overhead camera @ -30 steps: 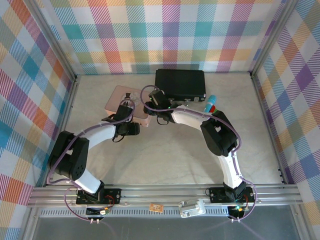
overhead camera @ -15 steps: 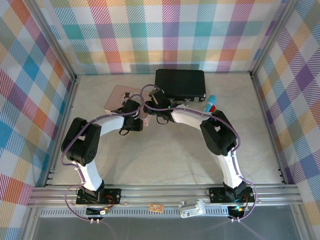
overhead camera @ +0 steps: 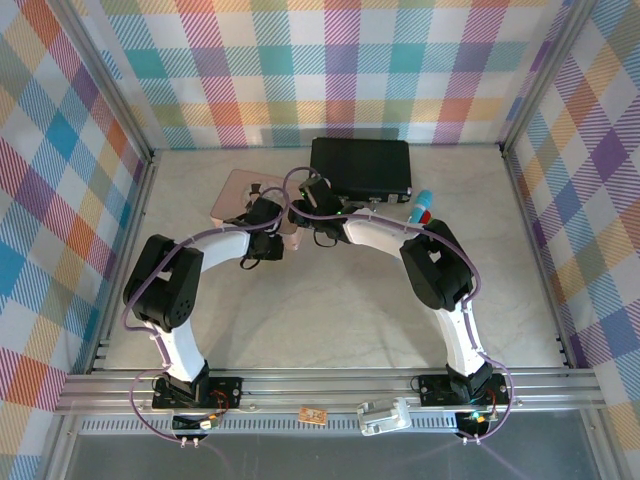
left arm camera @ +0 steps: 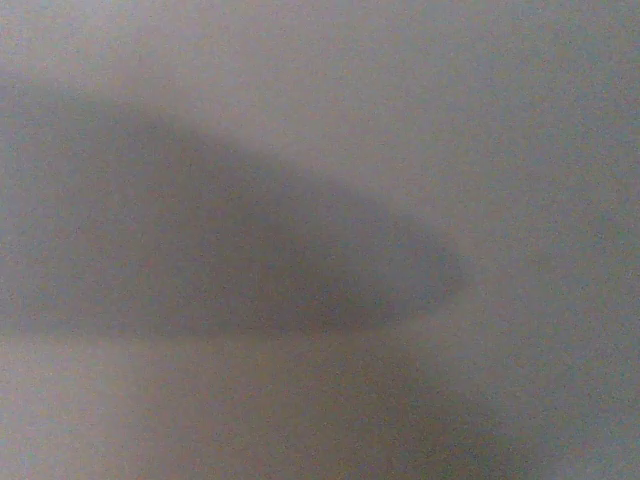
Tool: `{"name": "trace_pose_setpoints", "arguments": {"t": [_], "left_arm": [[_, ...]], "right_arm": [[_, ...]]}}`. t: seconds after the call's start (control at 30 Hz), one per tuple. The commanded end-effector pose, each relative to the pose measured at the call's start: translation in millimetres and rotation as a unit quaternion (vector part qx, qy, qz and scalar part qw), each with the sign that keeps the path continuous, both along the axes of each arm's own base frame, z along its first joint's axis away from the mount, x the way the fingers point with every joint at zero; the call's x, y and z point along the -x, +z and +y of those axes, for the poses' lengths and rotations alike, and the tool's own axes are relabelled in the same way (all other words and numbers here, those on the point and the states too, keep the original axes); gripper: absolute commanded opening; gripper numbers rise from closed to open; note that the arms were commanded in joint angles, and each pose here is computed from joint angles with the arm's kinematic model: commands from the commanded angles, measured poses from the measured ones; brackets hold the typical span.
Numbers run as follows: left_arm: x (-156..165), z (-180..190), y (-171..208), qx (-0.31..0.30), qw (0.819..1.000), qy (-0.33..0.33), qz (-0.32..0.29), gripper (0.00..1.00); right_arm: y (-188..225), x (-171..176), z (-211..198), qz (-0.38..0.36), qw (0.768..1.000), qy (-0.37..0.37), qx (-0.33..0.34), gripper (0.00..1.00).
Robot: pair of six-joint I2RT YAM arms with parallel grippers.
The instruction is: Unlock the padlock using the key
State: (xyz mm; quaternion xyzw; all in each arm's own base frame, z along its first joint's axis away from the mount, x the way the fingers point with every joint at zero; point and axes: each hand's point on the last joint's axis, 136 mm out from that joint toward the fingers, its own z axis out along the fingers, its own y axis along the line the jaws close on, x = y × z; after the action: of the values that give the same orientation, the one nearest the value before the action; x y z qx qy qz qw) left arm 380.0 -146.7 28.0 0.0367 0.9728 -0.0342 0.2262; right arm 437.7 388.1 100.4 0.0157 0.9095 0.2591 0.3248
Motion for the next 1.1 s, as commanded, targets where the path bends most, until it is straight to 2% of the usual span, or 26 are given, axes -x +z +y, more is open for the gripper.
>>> {"name": "trace_pose_setpoints", "arguments": {"t": [0.0, 0.2, 0.33, 0.53, 0.63, 0.77, 0.87, 1.07], "left_arm": [[0.9, 5.2, 2.5, 0.031, 0.999, 0.032, -0.015, 0.16], [-7.9, 13.6, 24.3, 0.127, 0.987, 0.08, -0.061, 0.16], [-11.6, 15.8, 36.7, 0.178, 0.977, 0.087, -0.078, 0.02], [-12.0, 30.1, 47.7, 0.2, 0.968, 0.113, -0.099, 0.02], [-11.6, 46.6, 48.4, 0.208, 0.96, 0.154, -0.106, 0.01], [-12.6, 66.5, 54.5, 0.239, 0.938, 0.217, -0.125, 0.0], [-14.2, 73.0, 66.5, 0.259, 0.924, 0.238, -0.147, 0.01], [-8.4, 72.6, 88.0, 0.259, 0.927, 0.222, -0.158, 0.01]], "right_arm": [[-50.6, 18.8, -15.8, 0.069, 0.996, -0.003, 0.056, 0.41], [-53.1, 18.4, -19.4, 0.073, 0.995, -0.007, 0.062, 0.41], [-54.7, 18.8, -20.2, 0.076, 0.995, -0.009, 0.061, 0.41], [-54.8, 17.7, -21.9, 0.076, 0.995, -0.012, 0.065, 0.41], [-58.5, 17.6, -26.1, 0.086, 0.994, -0.022, 0.06, 0.4], [-58.5, 14.8, -31.8, 0.091, 0.994, -0.036, 0.042, 0.38], [-57.6, 13.9, -32.9, 0.092, 0.994, -0.033, 0.051, 0.38], [-51.4, 9.6, -32.3, 0.086, 0.995, -0.027, 0.045, 0.38]]}}
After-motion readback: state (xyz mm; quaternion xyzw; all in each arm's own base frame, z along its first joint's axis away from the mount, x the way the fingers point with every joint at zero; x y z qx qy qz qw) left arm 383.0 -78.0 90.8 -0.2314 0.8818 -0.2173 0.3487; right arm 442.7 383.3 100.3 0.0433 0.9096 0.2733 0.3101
